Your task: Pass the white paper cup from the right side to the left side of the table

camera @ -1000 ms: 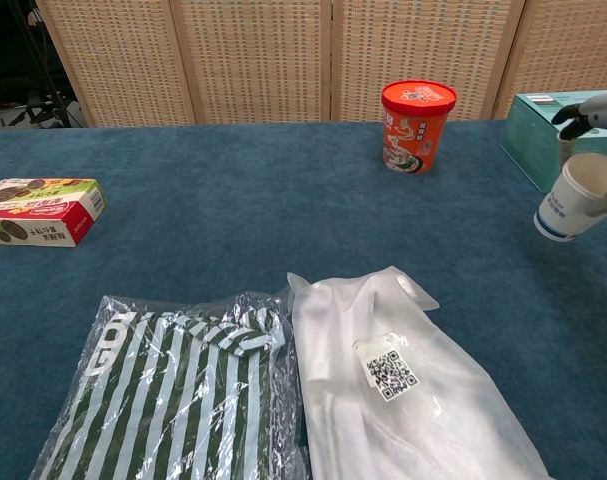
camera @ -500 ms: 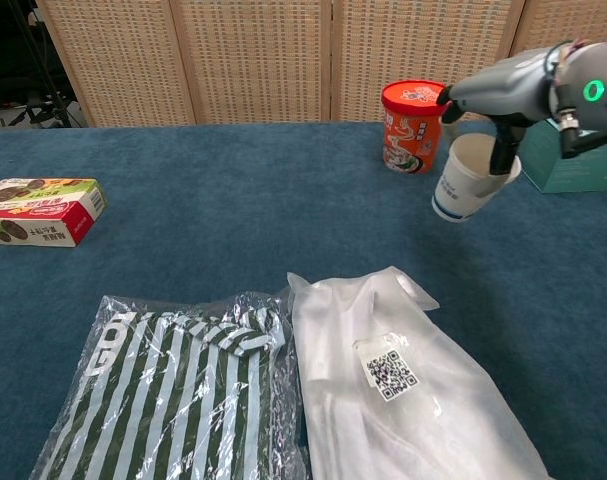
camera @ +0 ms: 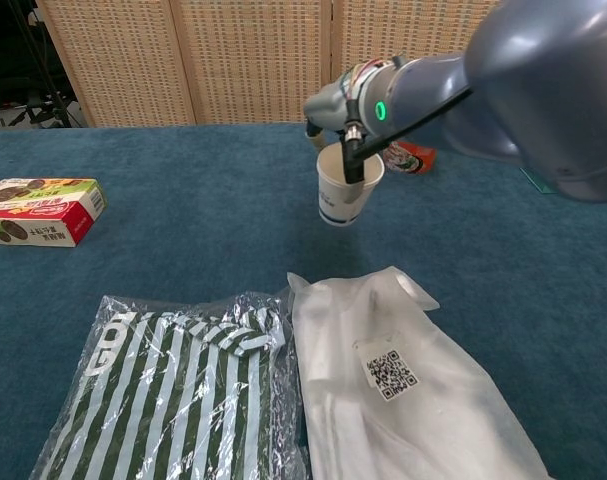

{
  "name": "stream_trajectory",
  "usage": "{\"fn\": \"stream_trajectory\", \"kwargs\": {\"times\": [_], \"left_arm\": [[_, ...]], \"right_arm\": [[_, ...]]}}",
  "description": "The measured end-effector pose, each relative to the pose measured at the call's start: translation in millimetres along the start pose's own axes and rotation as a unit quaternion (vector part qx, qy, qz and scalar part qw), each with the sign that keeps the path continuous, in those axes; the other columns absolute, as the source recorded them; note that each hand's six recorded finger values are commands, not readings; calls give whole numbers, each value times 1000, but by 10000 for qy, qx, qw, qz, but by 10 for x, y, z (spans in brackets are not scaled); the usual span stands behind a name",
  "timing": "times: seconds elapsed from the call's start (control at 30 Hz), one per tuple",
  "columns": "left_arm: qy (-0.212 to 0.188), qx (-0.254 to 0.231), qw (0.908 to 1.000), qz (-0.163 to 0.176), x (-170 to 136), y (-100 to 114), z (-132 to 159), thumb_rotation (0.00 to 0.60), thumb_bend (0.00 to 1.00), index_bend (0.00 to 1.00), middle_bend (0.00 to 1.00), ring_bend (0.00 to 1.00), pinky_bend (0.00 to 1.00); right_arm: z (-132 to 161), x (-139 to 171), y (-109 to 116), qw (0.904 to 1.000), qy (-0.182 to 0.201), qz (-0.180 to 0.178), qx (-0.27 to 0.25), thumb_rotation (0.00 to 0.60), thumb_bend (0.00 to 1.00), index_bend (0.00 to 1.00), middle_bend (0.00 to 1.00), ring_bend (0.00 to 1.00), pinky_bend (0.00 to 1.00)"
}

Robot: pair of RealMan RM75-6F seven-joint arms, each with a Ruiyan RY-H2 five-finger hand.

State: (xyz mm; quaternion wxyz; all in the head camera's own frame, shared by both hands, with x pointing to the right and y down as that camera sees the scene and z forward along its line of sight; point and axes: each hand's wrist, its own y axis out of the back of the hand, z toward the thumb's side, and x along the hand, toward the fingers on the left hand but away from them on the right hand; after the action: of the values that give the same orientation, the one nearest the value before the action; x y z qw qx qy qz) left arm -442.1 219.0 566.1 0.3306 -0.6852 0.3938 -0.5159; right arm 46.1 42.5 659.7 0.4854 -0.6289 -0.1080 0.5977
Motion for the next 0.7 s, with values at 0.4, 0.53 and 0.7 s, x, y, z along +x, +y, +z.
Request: {"fn": "stream_trajectory", "kwargs": {"times": [0.4, 0.53, 0.7], "left_arm": [[53, -10, 10000, -68, -6, 13, -32, 600, 206, 0, 0, 0, 0], [72, -13, 10000, -37, -6, 31, -43, 600, 205, 0, 0, 0, 0], [67, -12, 10000, -27, -10, 36, -41, 600, 202, 0, 0, 0, 0]], "right_arm": [[579, -122, 14, 9992, 406, 56, 3, 600, 242, 435, 0, 0, 0], [649, -152, -18, 9990, 434, 85, 6, 600, 227, 435, 0, 0, 0], [638, -165, -32, 9991, 405, 94, -54, 600, 155, 402, 0, 0, 0]]}}
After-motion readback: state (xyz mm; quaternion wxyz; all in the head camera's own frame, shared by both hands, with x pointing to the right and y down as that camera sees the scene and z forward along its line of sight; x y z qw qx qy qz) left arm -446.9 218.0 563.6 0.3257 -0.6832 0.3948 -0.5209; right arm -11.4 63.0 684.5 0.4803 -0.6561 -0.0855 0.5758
